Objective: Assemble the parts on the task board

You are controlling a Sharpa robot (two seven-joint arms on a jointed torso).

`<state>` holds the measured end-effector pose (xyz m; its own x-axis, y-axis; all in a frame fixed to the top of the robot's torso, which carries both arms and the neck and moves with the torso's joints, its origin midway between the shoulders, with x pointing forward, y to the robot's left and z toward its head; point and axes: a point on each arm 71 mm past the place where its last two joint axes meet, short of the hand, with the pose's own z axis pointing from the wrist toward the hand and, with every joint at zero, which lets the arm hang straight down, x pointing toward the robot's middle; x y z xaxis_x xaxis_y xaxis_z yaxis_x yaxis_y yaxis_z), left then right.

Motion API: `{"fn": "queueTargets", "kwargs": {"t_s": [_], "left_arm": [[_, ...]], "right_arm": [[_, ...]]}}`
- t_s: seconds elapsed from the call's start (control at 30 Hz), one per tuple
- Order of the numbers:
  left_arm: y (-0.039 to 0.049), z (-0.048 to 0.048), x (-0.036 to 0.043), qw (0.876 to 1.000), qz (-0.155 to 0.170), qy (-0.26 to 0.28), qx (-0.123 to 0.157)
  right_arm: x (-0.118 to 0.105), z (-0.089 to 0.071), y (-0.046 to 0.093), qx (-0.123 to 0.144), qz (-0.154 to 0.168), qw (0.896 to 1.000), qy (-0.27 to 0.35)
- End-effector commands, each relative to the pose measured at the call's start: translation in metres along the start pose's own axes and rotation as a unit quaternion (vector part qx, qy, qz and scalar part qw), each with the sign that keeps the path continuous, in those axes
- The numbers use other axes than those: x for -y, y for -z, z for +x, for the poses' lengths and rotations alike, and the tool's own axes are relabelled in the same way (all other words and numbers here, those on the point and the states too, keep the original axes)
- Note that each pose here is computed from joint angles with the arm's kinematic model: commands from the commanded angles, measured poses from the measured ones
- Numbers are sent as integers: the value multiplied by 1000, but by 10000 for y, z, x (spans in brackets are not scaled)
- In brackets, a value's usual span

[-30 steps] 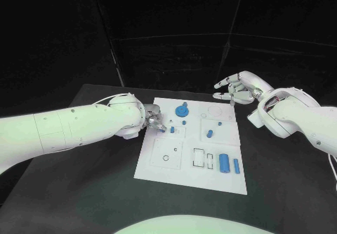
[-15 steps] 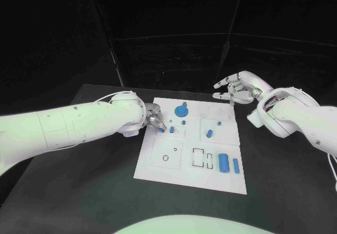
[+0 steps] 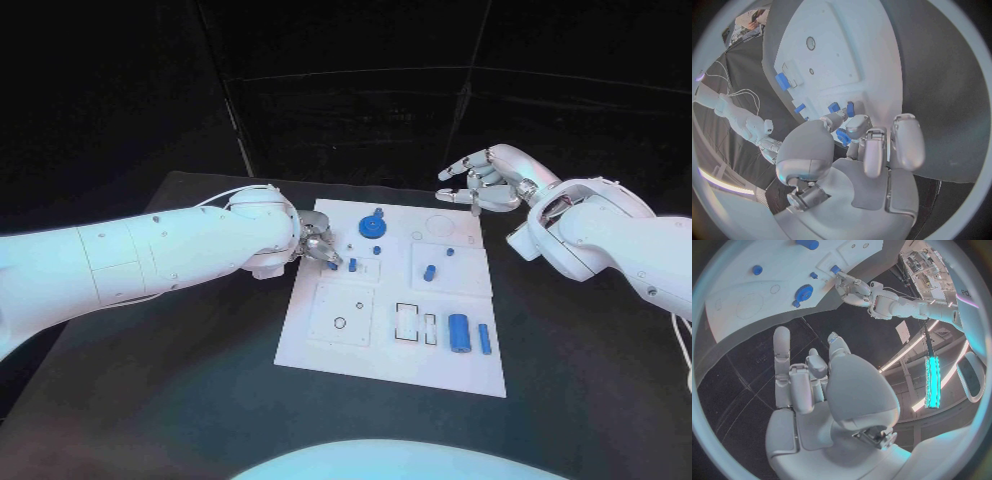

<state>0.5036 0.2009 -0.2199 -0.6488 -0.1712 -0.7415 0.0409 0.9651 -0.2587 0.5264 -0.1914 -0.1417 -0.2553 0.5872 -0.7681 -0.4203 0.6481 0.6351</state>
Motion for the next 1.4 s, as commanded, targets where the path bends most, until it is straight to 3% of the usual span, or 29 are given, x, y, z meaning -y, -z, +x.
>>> {"fn": "queueTargets", "kwargs": {"t_s": [0.03, 0.57, 1.0, 1.4], "left_arm": [[-24, 122, -26, 999, -11, -12, -33], [-40, 105, -23, 1000, -12, -8, -25], [-45, 78, -85, 1000, -19, 1, -18], [-5, 43, -88, 999, -13, 39, 7]], "right_arm": [[-12, -8, -3, -1, -5, 1000, -2], [-13, -14, 2, 1, -7, 1000, -3], [-11, -15, 1, 1, -7, 1000, -2], [-12, -12, -5, 1, -8, 1000, -3]]}}
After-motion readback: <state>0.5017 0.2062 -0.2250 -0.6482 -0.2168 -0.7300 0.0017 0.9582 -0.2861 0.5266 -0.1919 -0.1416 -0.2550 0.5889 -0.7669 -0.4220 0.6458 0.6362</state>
